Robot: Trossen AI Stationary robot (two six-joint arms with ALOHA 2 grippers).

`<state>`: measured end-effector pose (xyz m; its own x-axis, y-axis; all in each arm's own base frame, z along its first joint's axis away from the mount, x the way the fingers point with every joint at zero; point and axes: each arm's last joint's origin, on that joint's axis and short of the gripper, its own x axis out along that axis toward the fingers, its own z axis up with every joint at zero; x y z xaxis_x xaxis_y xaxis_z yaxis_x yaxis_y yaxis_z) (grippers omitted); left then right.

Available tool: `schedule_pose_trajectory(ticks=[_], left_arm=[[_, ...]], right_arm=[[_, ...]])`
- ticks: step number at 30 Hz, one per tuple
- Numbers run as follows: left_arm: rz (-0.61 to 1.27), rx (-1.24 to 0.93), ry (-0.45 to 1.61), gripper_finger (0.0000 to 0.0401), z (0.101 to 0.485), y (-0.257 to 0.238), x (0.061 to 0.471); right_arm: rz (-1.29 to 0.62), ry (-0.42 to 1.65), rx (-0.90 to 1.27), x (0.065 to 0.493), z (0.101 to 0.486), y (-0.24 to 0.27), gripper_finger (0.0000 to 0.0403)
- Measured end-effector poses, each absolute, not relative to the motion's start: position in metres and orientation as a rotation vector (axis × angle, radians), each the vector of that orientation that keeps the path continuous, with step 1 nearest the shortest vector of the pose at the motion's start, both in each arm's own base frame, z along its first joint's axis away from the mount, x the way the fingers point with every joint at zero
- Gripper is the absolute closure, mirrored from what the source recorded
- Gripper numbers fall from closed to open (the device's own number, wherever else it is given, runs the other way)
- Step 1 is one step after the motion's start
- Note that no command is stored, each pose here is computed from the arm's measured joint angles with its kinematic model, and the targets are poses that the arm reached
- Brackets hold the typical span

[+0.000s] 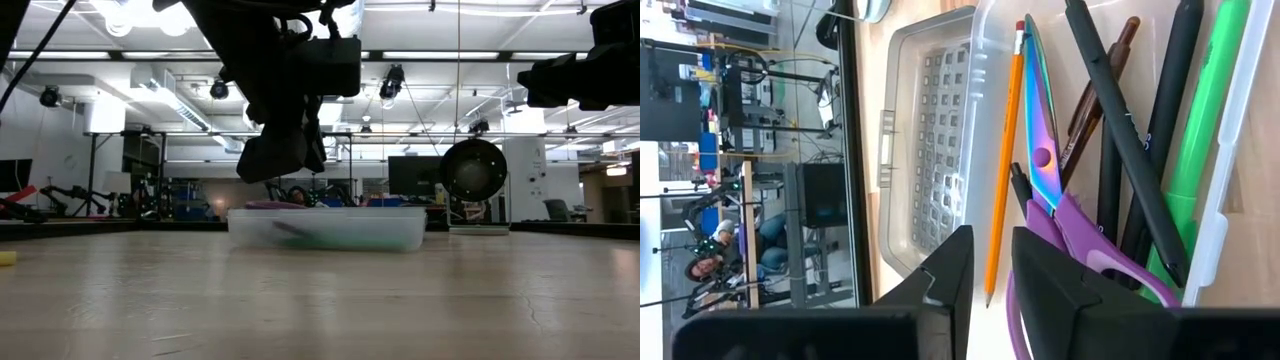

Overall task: Pick & place school supplies into a supply box
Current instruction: Put the yellow pen into the supply box

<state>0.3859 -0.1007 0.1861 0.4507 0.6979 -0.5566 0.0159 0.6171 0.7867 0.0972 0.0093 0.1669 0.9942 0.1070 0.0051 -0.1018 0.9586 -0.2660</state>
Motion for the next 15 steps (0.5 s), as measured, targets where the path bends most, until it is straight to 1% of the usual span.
schedule_pose_trajectory(ticks=[8, 15], left_arm=[[0.502, 0.78, 1.016, 0.0344, 0.1869, -0.1015, 0.3861], [0.513, 0.741, 0.999, 0.0344, 0.1865, -0.1082, 0.3833]], right_arm=[[0.106, -0.02, -0.269, 0.0972, 0.1669, 0.0093, 0.0321], [0.106, -0.02, -0.269, 0.0972, 0.167, 0.0093, 0.0319]])
